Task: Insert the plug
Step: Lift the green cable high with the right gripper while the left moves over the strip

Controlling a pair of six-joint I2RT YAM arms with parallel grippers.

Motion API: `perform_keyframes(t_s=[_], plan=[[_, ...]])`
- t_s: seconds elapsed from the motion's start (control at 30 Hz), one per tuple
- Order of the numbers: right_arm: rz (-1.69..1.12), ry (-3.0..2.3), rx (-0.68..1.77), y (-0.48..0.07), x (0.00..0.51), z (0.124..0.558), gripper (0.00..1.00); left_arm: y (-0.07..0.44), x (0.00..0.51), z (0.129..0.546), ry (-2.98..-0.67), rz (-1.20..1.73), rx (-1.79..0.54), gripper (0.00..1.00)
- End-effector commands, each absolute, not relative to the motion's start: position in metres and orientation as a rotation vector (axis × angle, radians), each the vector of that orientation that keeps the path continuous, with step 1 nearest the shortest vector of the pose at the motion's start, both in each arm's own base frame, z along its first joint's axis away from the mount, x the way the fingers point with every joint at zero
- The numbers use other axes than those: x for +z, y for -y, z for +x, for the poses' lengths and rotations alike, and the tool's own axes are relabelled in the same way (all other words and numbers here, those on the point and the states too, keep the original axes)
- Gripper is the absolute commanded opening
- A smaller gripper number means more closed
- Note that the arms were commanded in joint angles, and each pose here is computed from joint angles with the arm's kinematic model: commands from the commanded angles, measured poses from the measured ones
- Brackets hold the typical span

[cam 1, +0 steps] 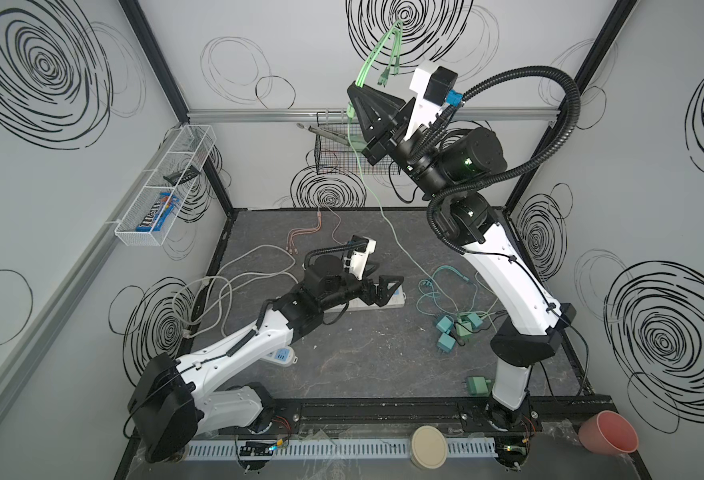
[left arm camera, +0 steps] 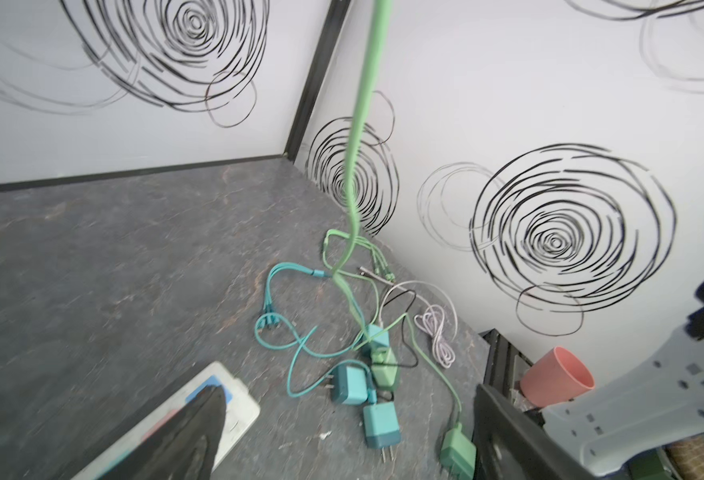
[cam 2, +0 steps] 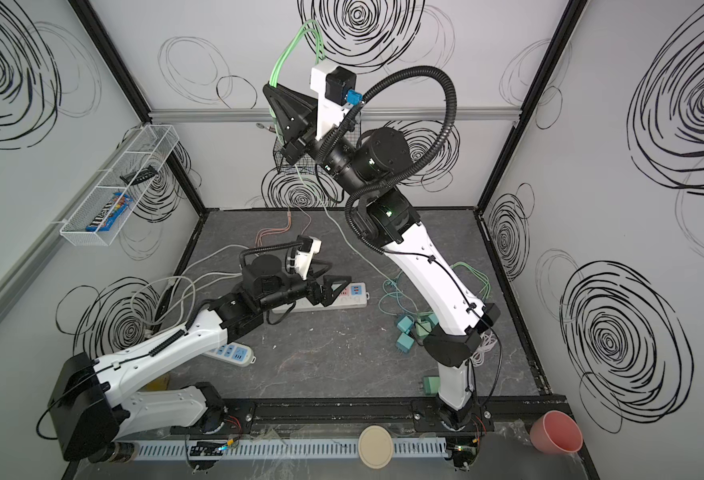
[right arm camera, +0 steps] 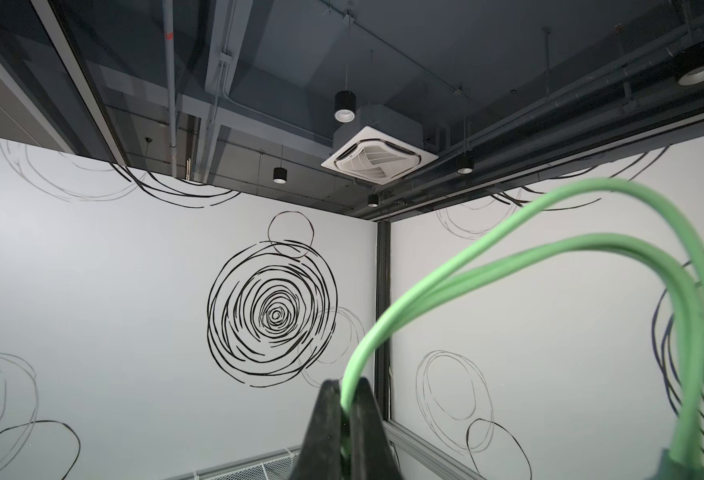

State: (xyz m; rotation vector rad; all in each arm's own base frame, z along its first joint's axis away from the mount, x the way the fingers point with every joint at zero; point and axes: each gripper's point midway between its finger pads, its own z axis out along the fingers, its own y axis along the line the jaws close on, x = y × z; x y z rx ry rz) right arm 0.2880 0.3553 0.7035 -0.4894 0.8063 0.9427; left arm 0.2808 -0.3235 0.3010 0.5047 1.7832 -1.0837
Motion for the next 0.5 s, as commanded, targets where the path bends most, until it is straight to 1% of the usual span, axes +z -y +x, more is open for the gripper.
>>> perform_keyframes(t_s=[0.0,0.1,0.13,0.2,0.23,0.27,0.3,0.33,0.37,0.47], plan=[[-0.477,-0.787,0.961,-0.344,0.709,0.274,0.00,0.329,0.352,0.308,-1.626,0.351,-1.096,0.96],[-0.456,-0.812,0.942,-0.334,0.700,0.273,0.00,0.320,0.340,0.349,-1.680,0.173,-0.963,0.96],[-0.450,-0.819,0.933,-0.330,0.698,0.273,0.00,0.320,0.336,0.356,-1.687,0.150,-0.953,0.96],[-0.437,-0.834,0.909,-0.321,0.694,0.271,0.00,0.330,0.339,0.362,-1.651,0.179,-1.021,0.97],[-0.429,-0.842,0.897,-0.316,0.691,0.272,0.00,0.337,0.342,0.361,-1.634,0.210,-1.066,1.00],[-0.416,-0.852,0.881,-0.309,0.688,0.274,0.00,0.343,0.344,0.362,-1.620,0.236,-1.098,0.93],[-0.406,-0.867,0.866,-0.304,0.683,0.277,0.00,0.345,0.343,0.364,-1.627,0.237,-1.095,0.83],[-0.388,-0.888,0.850,-0.295,0.678,0.281,0.00,0.344,0.341,0.367,-1.637,0.222,-1.077,0.65],[-0.367,-0.910,0.838,-0.285,0.672,0.286,0.00,0.340,0.338,0.370,-1.649,0.200,-1.052,0.52],[-0.294,-0.992,0.807,-0.251,0.643,0.308,0.00,0.325,0.332,0.373,-1.648,0.166,-1.024,0.26]])
